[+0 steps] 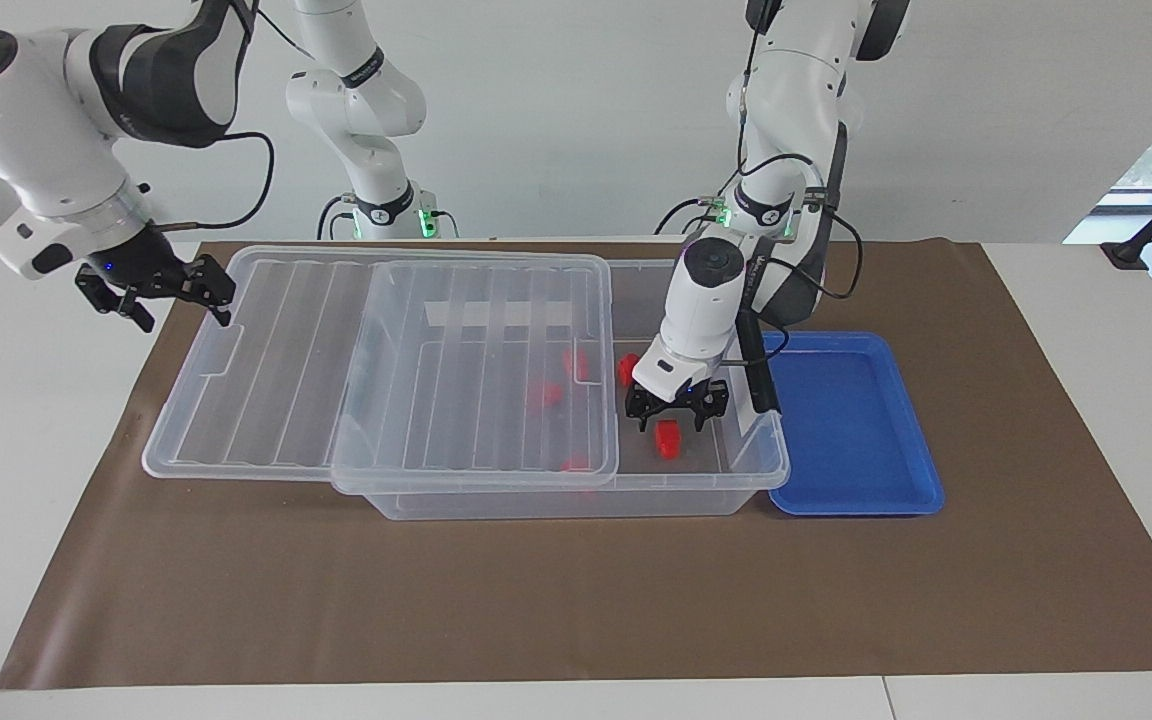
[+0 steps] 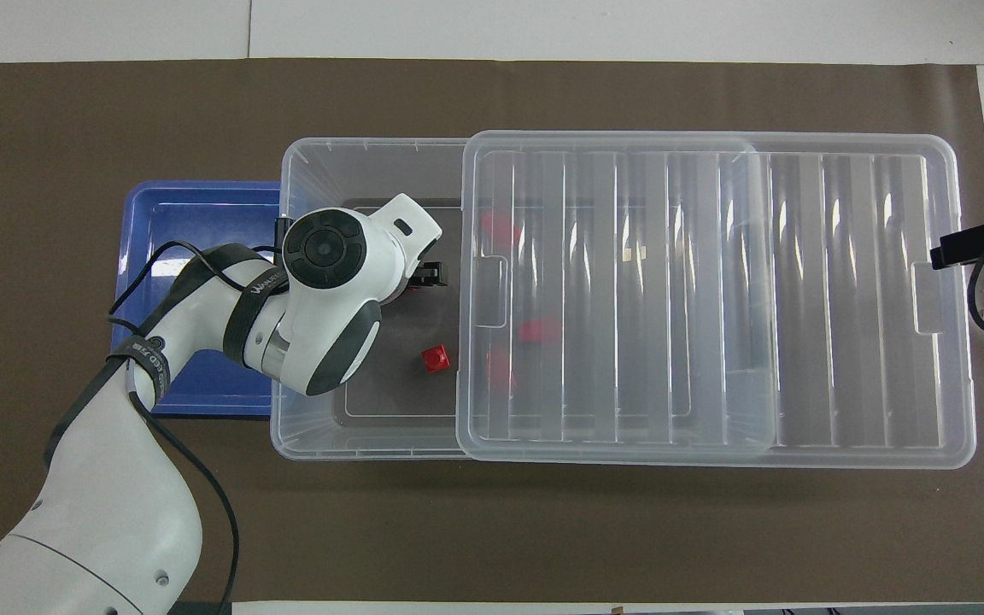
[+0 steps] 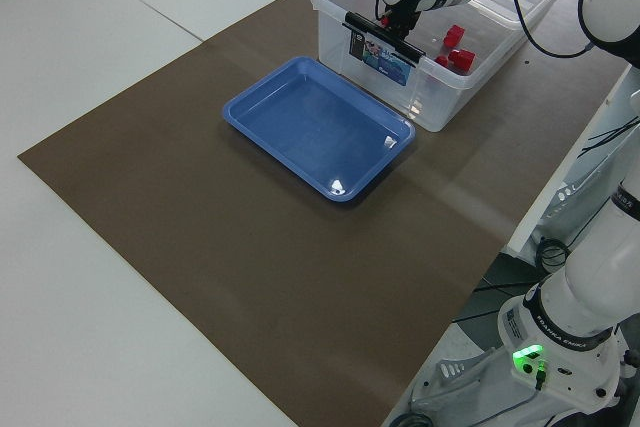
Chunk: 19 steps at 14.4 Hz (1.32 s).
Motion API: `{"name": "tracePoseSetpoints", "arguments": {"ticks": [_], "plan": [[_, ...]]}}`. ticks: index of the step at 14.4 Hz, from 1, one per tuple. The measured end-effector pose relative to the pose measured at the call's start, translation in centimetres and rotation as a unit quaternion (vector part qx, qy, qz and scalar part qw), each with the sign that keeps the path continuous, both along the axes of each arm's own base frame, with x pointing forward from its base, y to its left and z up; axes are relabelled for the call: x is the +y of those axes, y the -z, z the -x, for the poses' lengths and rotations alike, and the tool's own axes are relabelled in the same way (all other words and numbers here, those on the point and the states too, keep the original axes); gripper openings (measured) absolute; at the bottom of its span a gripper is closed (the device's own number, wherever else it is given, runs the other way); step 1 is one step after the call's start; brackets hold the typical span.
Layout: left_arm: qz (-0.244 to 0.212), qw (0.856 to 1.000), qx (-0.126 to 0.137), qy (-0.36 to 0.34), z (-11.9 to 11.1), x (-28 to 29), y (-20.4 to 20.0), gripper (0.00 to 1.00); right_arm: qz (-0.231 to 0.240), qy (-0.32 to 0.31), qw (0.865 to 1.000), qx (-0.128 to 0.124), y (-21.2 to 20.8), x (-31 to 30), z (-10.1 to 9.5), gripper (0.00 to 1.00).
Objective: Place red block in blue tray from box
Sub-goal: 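Reach the left gripper into the box and grasp a red block, then lift the red block and carry it over the blue tray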
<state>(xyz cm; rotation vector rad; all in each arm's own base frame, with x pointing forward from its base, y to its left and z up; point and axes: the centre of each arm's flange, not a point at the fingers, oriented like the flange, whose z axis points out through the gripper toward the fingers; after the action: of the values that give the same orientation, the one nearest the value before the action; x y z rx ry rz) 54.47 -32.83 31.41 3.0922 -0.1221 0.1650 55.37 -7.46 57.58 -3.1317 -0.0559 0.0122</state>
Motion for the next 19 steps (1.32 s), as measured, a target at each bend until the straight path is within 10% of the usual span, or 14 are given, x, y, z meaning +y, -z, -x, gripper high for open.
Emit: {"name": "tracePoseSetpoints", "arguments": {"ticks": [6, 19], "plan": [[0.005, 1.0, -0.008, -0.004, -0.2, -0.1, -0.1, 0.34, -0.001, 0.025, 0.999, 0.027, -3.9, 5.7, 3.8, 1.0], [-0.013, 1.0, -0.016, -0.022, 2.9, 5.9, -18.4, 0.34, 0.0, 0.044, 0.999, -0.002, -3.4, 5.1, 2.8, 1.0]]}}
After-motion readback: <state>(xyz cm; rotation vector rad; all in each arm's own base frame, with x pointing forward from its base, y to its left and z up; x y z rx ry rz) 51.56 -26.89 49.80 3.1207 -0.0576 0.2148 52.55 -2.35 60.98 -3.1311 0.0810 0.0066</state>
